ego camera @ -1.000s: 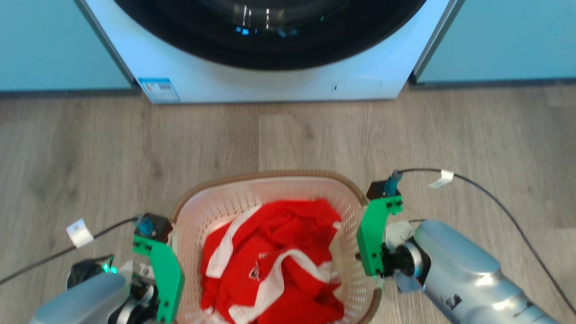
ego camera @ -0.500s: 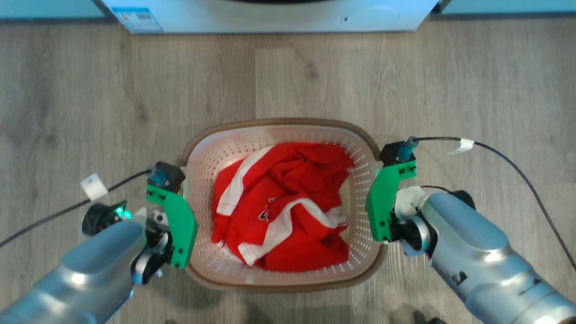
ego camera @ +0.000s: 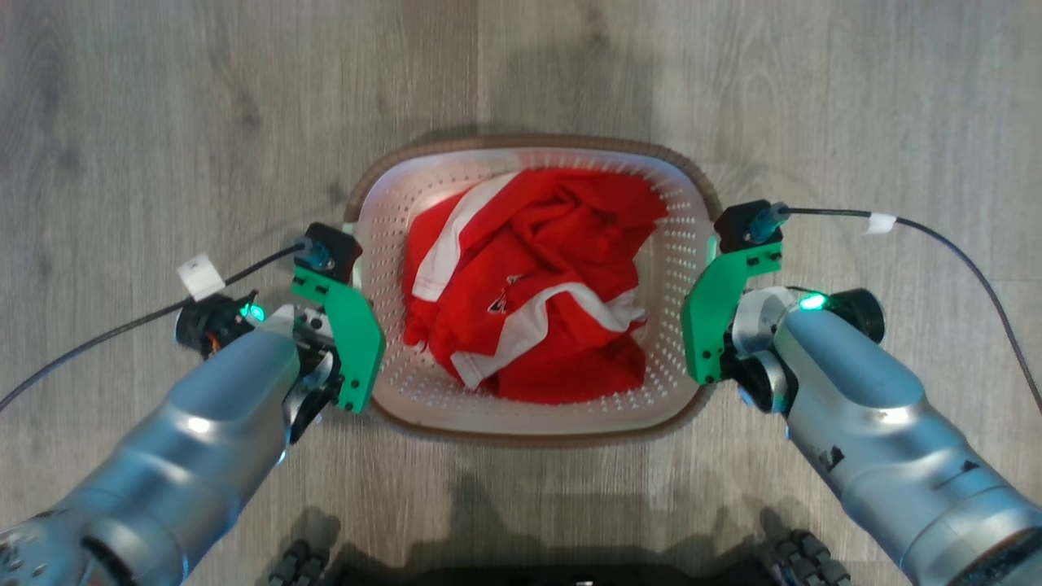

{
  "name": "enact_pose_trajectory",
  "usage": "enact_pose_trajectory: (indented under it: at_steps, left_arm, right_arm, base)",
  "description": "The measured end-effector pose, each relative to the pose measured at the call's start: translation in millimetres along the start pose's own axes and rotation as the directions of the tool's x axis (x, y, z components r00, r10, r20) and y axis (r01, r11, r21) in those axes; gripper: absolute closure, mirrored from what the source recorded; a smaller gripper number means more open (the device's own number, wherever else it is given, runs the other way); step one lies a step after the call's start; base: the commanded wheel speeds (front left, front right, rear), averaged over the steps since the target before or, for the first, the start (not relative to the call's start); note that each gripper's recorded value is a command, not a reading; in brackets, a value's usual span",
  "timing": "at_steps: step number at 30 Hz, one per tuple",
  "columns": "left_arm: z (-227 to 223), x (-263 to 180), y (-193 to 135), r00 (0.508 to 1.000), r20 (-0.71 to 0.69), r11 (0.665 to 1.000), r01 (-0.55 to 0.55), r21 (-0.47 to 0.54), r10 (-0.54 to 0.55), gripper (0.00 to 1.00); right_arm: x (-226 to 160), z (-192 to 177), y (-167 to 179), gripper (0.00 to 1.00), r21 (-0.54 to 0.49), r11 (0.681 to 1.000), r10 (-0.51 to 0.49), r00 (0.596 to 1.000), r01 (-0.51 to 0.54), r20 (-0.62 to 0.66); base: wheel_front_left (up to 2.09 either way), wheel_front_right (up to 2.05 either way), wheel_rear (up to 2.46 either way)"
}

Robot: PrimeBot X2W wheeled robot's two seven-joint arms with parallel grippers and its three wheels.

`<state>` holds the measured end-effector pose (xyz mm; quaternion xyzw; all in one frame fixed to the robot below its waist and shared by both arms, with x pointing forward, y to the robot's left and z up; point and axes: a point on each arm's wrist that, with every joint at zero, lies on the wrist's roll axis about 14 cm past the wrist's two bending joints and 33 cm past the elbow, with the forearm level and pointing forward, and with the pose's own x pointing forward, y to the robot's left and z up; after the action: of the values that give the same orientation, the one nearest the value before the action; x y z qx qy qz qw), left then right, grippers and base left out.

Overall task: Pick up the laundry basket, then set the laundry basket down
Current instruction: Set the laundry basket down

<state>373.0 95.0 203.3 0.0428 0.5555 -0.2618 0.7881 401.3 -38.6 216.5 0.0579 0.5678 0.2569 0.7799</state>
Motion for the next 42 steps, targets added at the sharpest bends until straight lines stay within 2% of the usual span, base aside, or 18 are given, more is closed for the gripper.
enact_pose_trajectory:
  at_steps: [7,17,32,34,39,40,41,42]
  left_arm:
    - [-3.1,18.8,4.5,0.999,0.028,0.999,-0.015,-0.033,0.016,1.00]
    - [-21.1,35.2,11.4,1.000,-0.003,0.997,-0.025,-0.069,0.025,1.00]
    - [-34.6,43.1,12.3,0.999,-0.048,0.997,-0.021,-0.069,0.018,1.00]
    - [-35.7,43.1,12.6,0.998,-0.052,0.997,-0.022,-0.069,0.018,0.88]
    - [-39.6,43.7,12.7,0.998,-0.067,0.997,-0.021,-0.069,0.016,0.86]
    - [-40.3,43.8,12.6,0.998,-0.068,0.997,-0.021,-0.069,0.016,0.82]
    - [-41.1,44.0,12.4,0.997,-0.071,0.998,-0.020,-0.068,0.015,0.76]
    - [-43.6,44.2,11.9,0.996,-0.083,0.998,-0.018,-0.061,0.013,0.54]
  right_arm:
    - [23.7,-0.4,-12.1,1.00,-0.018,1.000,-0.016,1.000,0.017,0.025]
    - [52.9,-13.5,-16.1,1.00,0.016,1.000,-0.009,1.000,0.009,0.006]
    - [67.3,-28.4,-14.8,1.00,0.062,0.998,0.011,0.999,-0.008,-0.040]
    - [68.0,-29.5,-13.4,1.00,0.067,0.998,0.016,0.999,-0.013,-0.043]
    - [70.4,-33.5,-13.1,1.00,0.070,0.997,0.019,0.998,-0.015,-0.056]
    - [70.9,-33.8,-13.2,1.00,0.073,0.997,0.019,0.998,-0.015,-0.058]
    - [71.4,-33.9,-13.4,0.81,0.072,0.997,0.019,0.998,-0.014,-0.061]
    - [72.1,-32.9,-13.6,0.13,0.066,0.998,0.019,0.998,-0.015,-0.062]
  base:
    - [0.00,0.00,0.00]
    - [0.00,0.00,0.00]
    - [0.00,0.00,0.00]
    - [0.00,0.00,0.00]
    - [0.00,0.00,0.00]
    - [0.00,0.00,0.00]
    - [0.00,0.00,0.00]
    - [0.00,0.00,0.00]
